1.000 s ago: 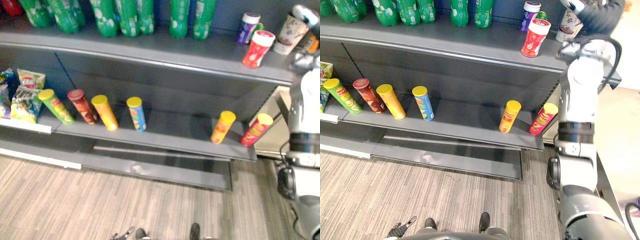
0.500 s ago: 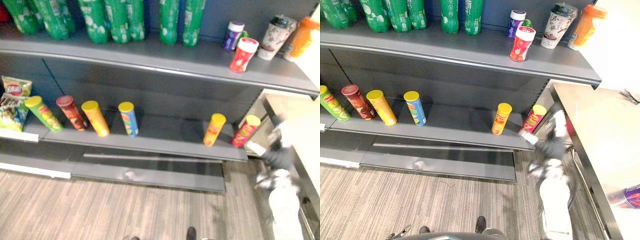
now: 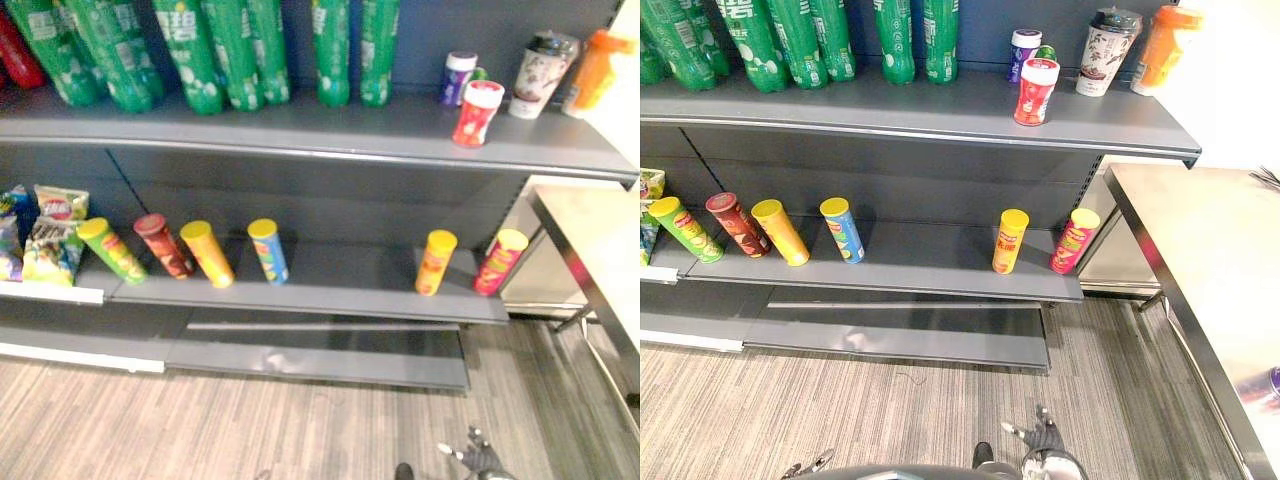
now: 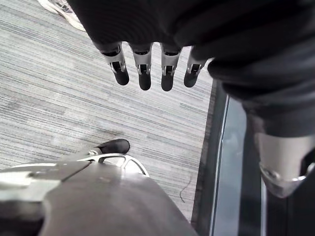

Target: Put the gum and the chips on the shelf.

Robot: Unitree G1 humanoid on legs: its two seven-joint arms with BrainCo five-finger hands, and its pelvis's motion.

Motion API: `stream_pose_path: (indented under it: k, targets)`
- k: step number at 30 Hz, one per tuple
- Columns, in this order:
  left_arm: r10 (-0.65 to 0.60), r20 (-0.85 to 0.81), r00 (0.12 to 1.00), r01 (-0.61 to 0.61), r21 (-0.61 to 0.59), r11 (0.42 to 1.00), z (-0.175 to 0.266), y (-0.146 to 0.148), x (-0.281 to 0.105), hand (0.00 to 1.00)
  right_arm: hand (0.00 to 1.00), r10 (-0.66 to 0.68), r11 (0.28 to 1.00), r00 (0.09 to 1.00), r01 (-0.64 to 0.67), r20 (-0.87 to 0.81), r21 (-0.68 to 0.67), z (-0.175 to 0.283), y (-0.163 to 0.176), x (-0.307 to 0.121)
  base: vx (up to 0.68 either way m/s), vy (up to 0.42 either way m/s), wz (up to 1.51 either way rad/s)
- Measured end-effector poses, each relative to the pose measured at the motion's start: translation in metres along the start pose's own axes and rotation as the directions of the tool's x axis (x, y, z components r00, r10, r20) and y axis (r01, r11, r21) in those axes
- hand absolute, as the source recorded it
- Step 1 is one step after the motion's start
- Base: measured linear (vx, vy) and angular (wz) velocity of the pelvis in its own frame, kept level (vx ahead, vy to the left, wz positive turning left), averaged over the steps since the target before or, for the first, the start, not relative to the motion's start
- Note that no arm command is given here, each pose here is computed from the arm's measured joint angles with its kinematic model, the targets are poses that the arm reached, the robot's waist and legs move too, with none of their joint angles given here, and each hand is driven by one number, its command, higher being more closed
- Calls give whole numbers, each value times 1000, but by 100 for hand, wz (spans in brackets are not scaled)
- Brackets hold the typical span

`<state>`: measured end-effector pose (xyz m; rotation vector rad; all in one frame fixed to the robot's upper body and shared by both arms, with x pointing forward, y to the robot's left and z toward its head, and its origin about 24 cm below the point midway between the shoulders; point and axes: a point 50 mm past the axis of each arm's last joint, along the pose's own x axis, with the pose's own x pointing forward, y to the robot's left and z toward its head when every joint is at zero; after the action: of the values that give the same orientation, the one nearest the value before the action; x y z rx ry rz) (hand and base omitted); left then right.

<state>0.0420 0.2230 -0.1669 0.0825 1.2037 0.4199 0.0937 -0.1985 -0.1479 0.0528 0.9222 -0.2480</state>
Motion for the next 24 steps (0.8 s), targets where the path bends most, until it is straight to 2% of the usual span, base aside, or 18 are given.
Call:
stream_pose_path:
  k: [9, 14, 16, 19, 24]
  targets:
    - [-19, 10, 1000, 19, -36, 999, 6, -3, 1, 0, 0, -89, 991, 972, 109, -215, 84, -38, -22, -4, 18, 17, 10]
    - [-28, 25, 999, 30, -74, 997, 16, 0, 4, 0, 0, -160, 950, 951, 221, -264, 221, -52, -33, -13, 15, 102, -8]
    - [-37, 21, 999, 39, -72, 997, 18, -1, 6, 0, 0, -205, 920, 950, 269, -234, 285, -45, -38, -11, -69, 202, -108]
    - [-57, 40, 998, 60, -76, 995, 25, -9, 6, 0, 0, -203, 908, 963, 253, -177, 335, -23, -35, 0, -194, 193, -210]
    - [-62, 109, 992, 70, -65, 995, 45, -8, 8, 0, 0, -164, 925, 962, 227, -217, 306, -27, -23, 2, -116, 146, -188]
